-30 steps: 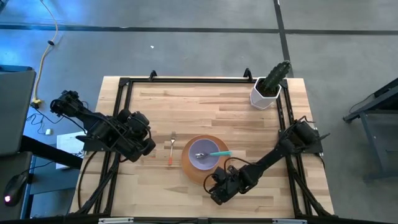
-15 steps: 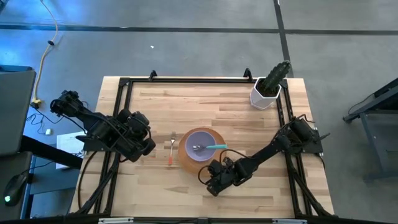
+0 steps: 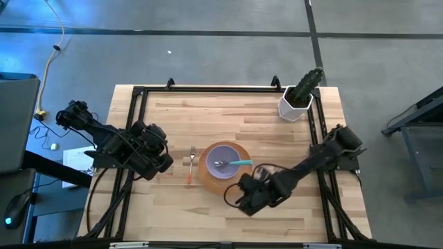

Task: Set table place
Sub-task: Return to Home Position

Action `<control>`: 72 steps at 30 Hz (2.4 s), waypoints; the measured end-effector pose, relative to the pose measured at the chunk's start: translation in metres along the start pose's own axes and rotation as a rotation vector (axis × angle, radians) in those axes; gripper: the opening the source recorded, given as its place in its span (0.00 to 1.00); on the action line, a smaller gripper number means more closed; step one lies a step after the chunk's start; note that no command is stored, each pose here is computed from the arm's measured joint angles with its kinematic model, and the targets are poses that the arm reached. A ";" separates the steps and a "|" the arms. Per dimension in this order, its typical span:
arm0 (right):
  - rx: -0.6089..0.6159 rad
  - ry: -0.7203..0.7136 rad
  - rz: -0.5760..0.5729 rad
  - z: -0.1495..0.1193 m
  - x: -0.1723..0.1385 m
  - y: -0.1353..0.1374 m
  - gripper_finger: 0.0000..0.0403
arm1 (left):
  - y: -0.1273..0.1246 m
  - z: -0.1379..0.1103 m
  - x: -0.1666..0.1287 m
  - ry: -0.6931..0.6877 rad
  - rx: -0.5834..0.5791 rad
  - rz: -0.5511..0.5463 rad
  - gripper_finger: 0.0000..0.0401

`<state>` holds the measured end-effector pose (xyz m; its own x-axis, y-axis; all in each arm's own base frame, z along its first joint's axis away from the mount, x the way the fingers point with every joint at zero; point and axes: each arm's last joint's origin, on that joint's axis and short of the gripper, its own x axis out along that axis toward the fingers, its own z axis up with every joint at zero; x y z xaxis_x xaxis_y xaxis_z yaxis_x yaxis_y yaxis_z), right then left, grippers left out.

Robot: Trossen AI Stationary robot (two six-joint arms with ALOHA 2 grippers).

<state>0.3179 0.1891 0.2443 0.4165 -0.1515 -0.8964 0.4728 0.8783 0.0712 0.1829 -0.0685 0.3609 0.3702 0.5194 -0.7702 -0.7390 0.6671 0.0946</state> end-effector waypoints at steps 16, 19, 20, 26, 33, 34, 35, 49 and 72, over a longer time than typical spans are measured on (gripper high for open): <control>0.065 -0.420 -0.078 -0.044 -0.171 -0.115 0.00 | -0.017 -0.025 0.038 -0.061 -0.019 -0.014 0.00; 0.073 -0.501 0.001 -0.065 -0.173 -0.134 0.00 | -0.024 -0.035 0.053 -0.095 -0.047 -0.090 0.00; 0.081 -0.526 0.030 -0.070 -0.173 -0.141 0.00 | -0.026 -0.039 0.058 -0.109 -0.051 -0.126 0.00; 0.130 -0.658 0.172 -0.095 -0.153 -0.176 0.00 | -0.028 -0.049 0.082 -0.250 -0.095 -0.354 0.00; 0.177 -0.764 0.323 -0.105 -0.127 -0.199 0.00 | -0.003 -0.048 0.112 -0.333 -0.168 -0.493 0.00; 0.168 -0.777 0.344 -0.105 -0.125 -0.201 0.00 | -0.002 -0.045 0.115 -0.351 -0.162 -0.516 0.00; 0.161 -0.796 0.363 -0.104 -0.122 -0.203 0.00 | 0.000 -0.043 0.117 -0.372 -0.151 -0.533 0.00; 0.127 -1.036 0.619 -0.097 -0.062 -0.223 0.00 | 0.013 -0.035 0.137 -0.349 0.089 -0.674 0.00; 0.076 -1.075 0.620 -0.079 -0.043 -0.271 0.00 | 0.049 -0.077 0.140 -0.480 -0.067 -0.771 0.00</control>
<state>0.1104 -0.0067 0.2290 0.9931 -0.0467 0.1072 -0.0016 0.9114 0.4115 0.1552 -0.0041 0.2090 0.9589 0.1188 -0.2575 -0.2149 0.8969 -0.3866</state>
